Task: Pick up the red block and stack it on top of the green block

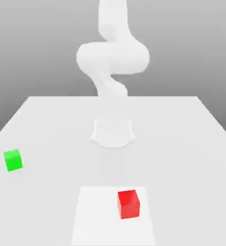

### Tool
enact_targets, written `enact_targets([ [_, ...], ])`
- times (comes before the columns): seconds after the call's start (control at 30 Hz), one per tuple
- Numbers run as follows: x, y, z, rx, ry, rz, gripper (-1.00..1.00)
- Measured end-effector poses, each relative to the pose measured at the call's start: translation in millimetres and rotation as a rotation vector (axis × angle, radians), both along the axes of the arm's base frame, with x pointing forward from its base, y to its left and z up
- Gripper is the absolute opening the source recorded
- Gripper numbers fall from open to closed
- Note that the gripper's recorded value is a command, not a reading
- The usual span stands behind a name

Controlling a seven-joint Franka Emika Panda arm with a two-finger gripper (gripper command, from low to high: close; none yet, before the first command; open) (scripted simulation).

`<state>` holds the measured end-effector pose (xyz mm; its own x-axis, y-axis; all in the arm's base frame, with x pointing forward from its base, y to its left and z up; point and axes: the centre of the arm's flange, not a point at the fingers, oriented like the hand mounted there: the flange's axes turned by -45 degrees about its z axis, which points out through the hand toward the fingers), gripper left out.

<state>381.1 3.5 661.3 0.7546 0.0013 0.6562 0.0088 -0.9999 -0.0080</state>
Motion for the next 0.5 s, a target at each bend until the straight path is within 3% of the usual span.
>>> enact_targets([
  [0.23, 63, 15, -161, -0.014, 0.249, 0.058, 0.00],
  [0.5, 59, 32, -341, -0.044, 0.524, 0.120, 0.00],
])
